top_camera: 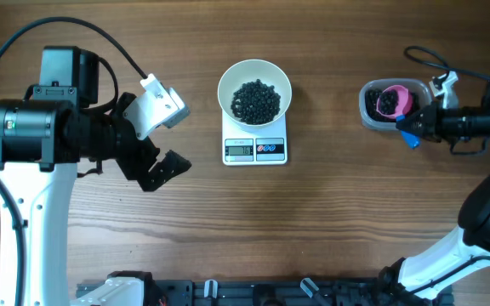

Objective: Scoop item into bowl and weigh 150g on scale

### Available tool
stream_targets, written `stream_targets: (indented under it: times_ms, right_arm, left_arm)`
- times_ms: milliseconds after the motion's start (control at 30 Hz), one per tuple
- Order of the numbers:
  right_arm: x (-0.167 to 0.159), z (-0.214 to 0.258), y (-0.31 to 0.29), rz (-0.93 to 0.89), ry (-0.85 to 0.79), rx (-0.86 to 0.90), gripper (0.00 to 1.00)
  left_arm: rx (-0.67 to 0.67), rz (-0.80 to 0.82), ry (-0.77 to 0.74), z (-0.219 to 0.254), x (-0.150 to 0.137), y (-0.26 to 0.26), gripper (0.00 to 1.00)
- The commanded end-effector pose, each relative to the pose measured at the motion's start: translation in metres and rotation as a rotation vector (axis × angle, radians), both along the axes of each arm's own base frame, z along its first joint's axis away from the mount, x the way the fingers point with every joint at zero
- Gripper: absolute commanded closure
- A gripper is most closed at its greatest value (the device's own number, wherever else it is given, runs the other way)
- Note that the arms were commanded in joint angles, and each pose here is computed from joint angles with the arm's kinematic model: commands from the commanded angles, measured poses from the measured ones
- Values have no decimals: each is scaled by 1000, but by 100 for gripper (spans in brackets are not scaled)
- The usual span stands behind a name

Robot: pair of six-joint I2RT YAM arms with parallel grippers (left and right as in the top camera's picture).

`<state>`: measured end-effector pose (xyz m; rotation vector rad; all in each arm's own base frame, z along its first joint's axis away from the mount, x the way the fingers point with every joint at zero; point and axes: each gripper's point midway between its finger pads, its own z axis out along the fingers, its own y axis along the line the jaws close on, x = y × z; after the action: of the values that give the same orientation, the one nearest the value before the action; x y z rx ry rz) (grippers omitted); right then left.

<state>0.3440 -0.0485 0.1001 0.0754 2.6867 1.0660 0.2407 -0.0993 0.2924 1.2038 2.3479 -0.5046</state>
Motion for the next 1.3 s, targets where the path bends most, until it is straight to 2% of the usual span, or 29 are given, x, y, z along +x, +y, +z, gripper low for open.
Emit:
stream_targets:
  times_ms: [0,433,667,1033,1267]
  right_arm:
    - [0,6,11,36,-55,83,96]
    - [10,45,38,16,-165,320,96]
    - [12,51,74,109,-159,342,96]
    - [33,85,151,335,-237,300,96]
    - [42,80,193,489,-281,88,96]
  left_arm:
    - [4,-3,-26,5,0,2,0]
    - [4,-3,-26,5,0,2,0]
    - [4,-3,-26,5,0,2,0]
    - [4,-3,-26,5,0,2,0]
    - [4,-3,-26,5,0,2,0]
